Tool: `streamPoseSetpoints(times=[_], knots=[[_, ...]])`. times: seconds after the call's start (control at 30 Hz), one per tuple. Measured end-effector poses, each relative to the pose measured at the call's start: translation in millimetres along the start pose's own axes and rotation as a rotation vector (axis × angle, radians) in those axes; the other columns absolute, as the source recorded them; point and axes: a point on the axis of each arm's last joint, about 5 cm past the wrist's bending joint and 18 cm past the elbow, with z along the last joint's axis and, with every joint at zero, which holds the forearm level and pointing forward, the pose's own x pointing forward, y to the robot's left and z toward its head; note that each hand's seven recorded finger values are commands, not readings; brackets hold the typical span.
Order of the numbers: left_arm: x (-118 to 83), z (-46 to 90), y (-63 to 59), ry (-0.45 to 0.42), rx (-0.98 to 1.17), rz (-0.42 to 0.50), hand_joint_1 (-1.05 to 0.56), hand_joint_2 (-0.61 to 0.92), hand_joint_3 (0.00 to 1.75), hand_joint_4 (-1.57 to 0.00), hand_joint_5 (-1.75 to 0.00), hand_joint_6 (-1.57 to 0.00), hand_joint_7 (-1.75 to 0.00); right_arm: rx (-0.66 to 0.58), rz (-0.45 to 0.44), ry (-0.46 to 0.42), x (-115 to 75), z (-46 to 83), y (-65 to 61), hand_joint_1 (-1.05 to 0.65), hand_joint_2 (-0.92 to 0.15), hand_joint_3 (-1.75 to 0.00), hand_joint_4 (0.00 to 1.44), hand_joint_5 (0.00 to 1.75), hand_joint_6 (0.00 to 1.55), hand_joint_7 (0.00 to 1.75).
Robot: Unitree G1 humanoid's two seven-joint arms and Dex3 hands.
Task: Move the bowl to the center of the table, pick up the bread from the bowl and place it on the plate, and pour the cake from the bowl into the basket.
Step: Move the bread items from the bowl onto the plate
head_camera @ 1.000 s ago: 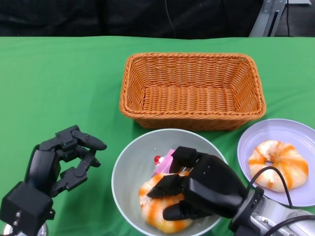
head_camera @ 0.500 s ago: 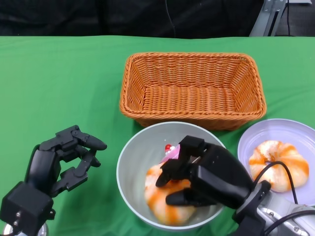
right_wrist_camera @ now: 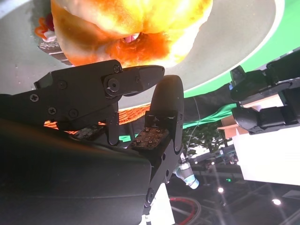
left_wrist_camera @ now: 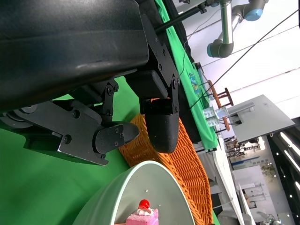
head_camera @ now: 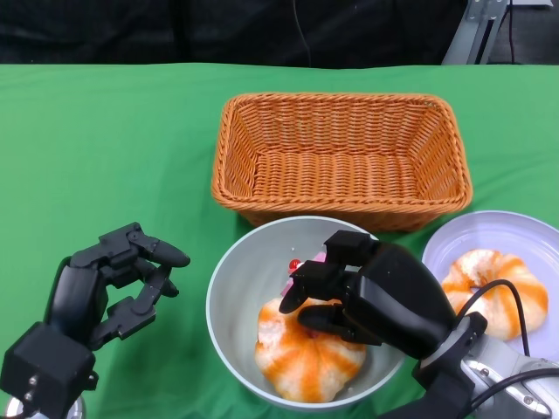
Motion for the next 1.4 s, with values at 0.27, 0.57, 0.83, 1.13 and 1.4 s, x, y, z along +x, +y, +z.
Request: streamPoseSetpoints(times=[0.27,0.57,0.83,1.13,1.4], knots=[[0,0.0,0.4,0.000,0.001,0.000,0.00,0.82,0.60,-0.78,-1.32,-0.81,-1.04,0.004,-0.024,-0.012,1.5,1.5,-0.6,-0.25,-0.92,-0.14,0.67,1.34,0.72,1.03],[0,-0.1,1.0,0.001,0.002,0.001,0.01,0.83,0.59,-0.77,-1.32,-0.81,-1.03,-0.054,0.099,0.020,2.6,5.8,-7.3,-0.30,-0.91,-0.02,0.61,0.83,0.85,0.11],[0,-0.2,1.0,0.003,0.000,0.003,-0.01,0.83,0.56,-0.77,-1.33,-0.81,-1.01,-0.090,0.201,0.033,3.5,11.3,-17.0,-0.40,-0.88,0.00,0.58,0.46,0.71,0.00],[0,-0.2,1.0,0.003,0.000,0.003,-0.03,0.84,0.53,-0.77,-1.36,-0.82,-0.99,-0.210,0.175,0.005,3.4,14.0,-17.0,-0.50,-0.84,0.00,0.60,0.36,0.59,0.00],[0,-0.1,0.7,0.004,0.005,-0.001,-0.04,0.91,0.39,-0.69,-1.49,-0.80,-1.04,-0.273,0.111,-0.038,0.6,15.7,-8.6,-0.47,-0.79,0.00,0.62,0.42,0.67,0.03]])
